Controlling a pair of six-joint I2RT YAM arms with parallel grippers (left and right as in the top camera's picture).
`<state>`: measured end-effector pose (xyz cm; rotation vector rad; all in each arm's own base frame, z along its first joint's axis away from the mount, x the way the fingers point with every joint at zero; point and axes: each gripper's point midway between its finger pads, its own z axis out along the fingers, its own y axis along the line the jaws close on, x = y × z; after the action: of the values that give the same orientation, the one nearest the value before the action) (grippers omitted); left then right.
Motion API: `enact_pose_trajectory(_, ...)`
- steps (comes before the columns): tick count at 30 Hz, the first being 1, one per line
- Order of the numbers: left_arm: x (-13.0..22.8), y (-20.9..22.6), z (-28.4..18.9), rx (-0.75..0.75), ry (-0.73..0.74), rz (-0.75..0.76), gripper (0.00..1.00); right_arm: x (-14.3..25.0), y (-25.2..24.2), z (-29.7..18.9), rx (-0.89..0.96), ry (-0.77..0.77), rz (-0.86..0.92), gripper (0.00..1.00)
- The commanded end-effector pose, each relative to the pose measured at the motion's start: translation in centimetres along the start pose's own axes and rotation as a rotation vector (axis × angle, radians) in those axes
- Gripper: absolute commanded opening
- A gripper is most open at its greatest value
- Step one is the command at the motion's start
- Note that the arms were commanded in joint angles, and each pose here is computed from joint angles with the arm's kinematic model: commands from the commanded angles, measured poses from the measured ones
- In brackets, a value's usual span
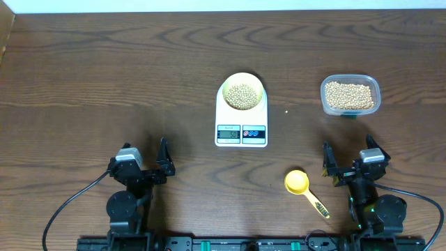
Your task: Scoop item into bowl and weigh 50g on scale
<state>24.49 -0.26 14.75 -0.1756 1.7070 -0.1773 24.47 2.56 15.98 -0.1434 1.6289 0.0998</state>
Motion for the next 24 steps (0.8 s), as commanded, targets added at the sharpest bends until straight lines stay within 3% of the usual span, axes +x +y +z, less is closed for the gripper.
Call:
enact_pose_trajectory(1, 0.64, 0.07, 0.04, 0.007, -0.004, 0.020, 0.98, 0.07, -0.15, -0.03, 0.006, 0.001, 0.010, 0.99)
enact_pose_trajectory(24, 0.75, 0.48, 0.04, -0.010, 0.000, 0.017, 0.98, 0.07, -0.15, -0.03, 0.006, 0.001, 0.011, 0.99)
